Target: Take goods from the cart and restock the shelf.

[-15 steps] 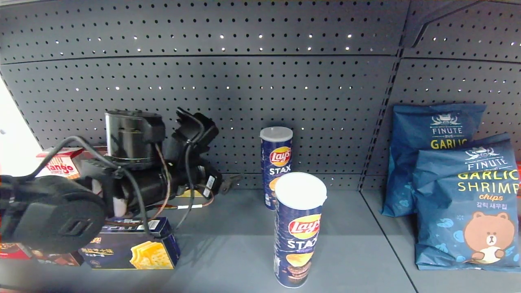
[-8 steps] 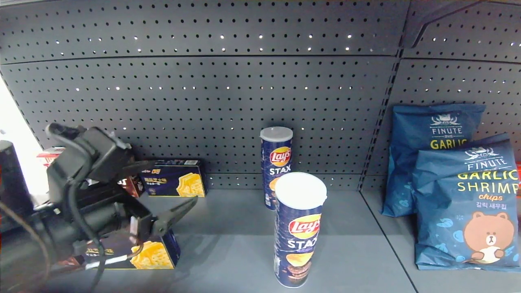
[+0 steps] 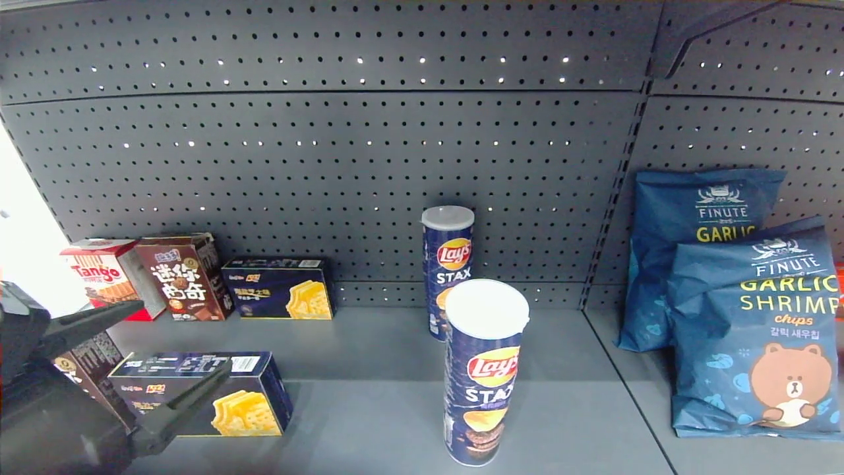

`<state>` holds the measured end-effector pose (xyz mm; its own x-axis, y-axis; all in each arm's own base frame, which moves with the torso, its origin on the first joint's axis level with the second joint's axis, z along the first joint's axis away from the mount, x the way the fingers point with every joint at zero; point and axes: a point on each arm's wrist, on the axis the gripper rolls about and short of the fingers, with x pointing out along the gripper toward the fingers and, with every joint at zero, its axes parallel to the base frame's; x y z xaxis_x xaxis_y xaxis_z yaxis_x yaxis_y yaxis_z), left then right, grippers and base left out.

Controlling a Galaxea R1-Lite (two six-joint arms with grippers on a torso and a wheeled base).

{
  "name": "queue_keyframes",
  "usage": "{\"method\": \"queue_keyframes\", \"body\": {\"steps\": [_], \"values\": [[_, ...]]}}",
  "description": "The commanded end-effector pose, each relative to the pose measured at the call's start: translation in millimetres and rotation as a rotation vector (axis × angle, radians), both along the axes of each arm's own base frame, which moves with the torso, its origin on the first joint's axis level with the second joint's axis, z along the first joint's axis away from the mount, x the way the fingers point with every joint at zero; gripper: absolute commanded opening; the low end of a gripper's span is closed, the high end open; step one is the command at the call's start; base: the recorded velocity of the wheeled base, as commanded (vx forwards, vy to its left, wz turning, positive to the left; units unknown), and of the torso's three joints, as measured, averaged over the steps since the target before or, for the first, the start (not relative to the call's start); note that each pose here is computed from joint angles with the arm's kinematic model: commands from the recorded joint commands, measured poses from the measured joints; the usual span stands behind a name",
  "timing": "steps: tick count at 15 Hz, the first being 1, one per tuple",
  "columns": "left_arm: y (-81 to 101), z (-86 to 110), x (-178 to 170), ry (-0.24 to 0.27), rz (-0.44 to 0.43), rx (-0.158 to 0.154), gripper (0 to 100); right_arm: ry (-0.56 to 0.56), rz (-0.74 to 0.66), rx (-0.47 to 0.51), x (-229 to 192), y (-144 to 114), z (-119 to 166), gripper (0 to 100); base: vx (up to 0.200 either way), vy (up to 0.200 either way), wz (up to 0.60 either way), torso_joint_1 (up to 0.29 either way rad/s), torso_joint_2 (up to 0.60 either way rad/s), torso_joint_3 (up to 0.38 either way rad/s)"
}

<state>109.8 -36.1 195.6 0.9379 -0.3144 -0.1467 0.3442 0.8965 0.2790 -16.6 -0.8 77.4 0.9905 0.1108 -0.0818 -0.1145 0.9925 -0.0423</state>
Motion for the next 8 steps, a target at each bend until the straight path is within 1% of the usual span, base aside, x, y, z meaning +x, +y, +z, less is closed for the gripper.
{"method": "queue_keyframes", "body": {"steps": [1,2,3,4,5,6,7,8], "values": [[4.5,5.2,-13.1,-0.057,0.006,-0.018,100,-0.002,-0.008,-0.002,0.0,-0.1,0.3,100,0.000,0.000,0.00,0.000,0.00,0.000],[6.7,6.9,-18.6,-0.063,0.017,-0.019,100,-0.039,-0.091,-0.003,-2.7,1.1,-0.2,100,0.000,0.000,0.00,0.000,0.00,0.000],[10.4,6.7,-28.4,-0.047,0.036,-0.009,100,-0.066,-0.131,0.019,-4.8,0.9,-0.8,100,0.000,0.000,0.00,0.000,0.00,0.000],[13.5,6.3,-37.5,-0.039,0.047,-0.005,100,-0.062,-0.163,0.053,-4.6,0.4,-0.2,100,0.000,0.000,0.00,0.000,0.00,0.000],[17.2,4.5,-47.6,-0.026,0.062,0.011,100,-0.066,-0.206,0.100,-4.9,-0.4,-0.3,100,0.000,0.000,0.00,0.000,0.00,0.000],[21.0,2.3,-57.9,-0.022,0.077,0.030,100,-0.059,-0.223,0.111,-4.5,-0.6,0.1,100,0.000,0.000,0.00,0.000,0.00,0.000],[21.8,2.0,-60.4,-0.022,0.078,0.030,100,-0.059,-0.221,0.111,-4.5,-0.5,0.1,100,0.000,0.000,0.00,0.000,0.00,0.000],[25.7,6.0,-72.0,-0.023,0.086,0.034,100,-0.053,-0.198,0.014,-3.6,-0.1,0.4,100,0.000,0.000,0.00,0.000,0.00,0.000]]}}
